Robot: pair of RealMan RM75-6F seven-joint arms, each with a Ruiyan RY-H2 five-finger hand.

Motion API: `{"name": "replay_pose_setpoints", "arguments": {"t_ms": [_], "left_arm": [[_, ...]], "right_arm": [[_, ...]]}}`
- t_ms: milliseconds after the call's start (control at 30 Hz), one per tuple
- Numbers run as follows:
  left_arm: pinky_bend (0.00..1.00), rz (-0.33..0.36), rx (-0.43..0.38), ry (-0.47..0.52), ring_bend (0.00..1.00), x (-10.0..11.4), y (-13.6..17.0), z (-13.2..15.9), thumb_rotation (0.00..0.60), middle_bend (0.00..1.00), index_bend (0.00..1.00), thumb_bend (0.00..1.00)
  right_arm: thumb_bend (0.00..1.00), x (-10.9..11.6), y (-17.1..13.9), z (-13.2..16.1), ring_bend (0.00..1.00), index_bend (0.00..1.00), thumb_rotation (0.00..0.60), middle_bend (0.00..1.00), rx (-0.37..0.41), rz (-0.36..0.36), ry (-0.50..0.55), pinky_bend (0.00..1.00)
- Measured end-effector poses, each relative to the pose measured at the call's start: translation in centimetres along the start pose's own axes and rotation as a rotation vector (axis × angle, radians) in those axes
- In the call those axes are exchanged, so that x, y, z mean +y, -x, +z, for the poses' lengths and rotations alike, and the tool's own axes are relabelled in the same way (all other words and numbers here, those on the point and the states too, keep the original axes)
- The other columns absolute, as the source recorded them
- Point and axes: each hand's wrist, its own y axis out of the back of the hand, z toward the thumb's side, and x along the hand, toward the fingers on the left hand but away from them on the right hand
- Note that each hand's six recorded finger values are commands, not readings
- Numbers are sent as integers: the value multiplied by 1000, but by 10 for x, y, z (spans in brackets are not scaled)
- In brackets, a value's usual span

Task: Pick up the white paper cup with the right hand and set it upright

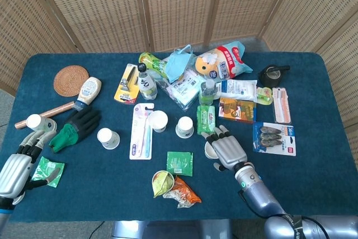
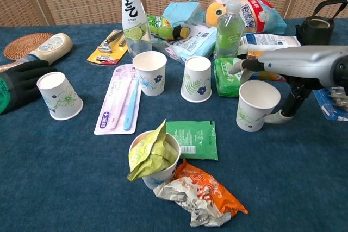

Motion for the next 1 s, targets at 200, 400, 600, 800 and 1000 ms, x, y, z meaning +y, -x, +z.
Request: {"name": "replay_pose_setpoints", "arguments": {"t_ms": [200,400,600,800,1000], "left_arm": [[66,5,5,2,1,0,1,-2,600,146,0,349],[66,6,7,3,1,0,1,-3,600,145,0,349],[66,9,13,2,2,1,1,-5,600,145,0,350],[66,7,14,1,1,1,1,-4,600,145,0,349],[66,6,15,-1,1,1,2,-5,600,145,0,349]], "right_arm": [[317,-2,2,-4,132,236,600,381,7,-21,3,226],[315,0,5,-8,181,313,600,448,9,-37,13,286],[315,-1,6,-8,184,313,600,448,21,-41,62,286],[308,9,5,-7,183,311,600,442,58,-57,228,285],[307,17,5,-14,184,303,600,437,91,-58,443,217]]}}
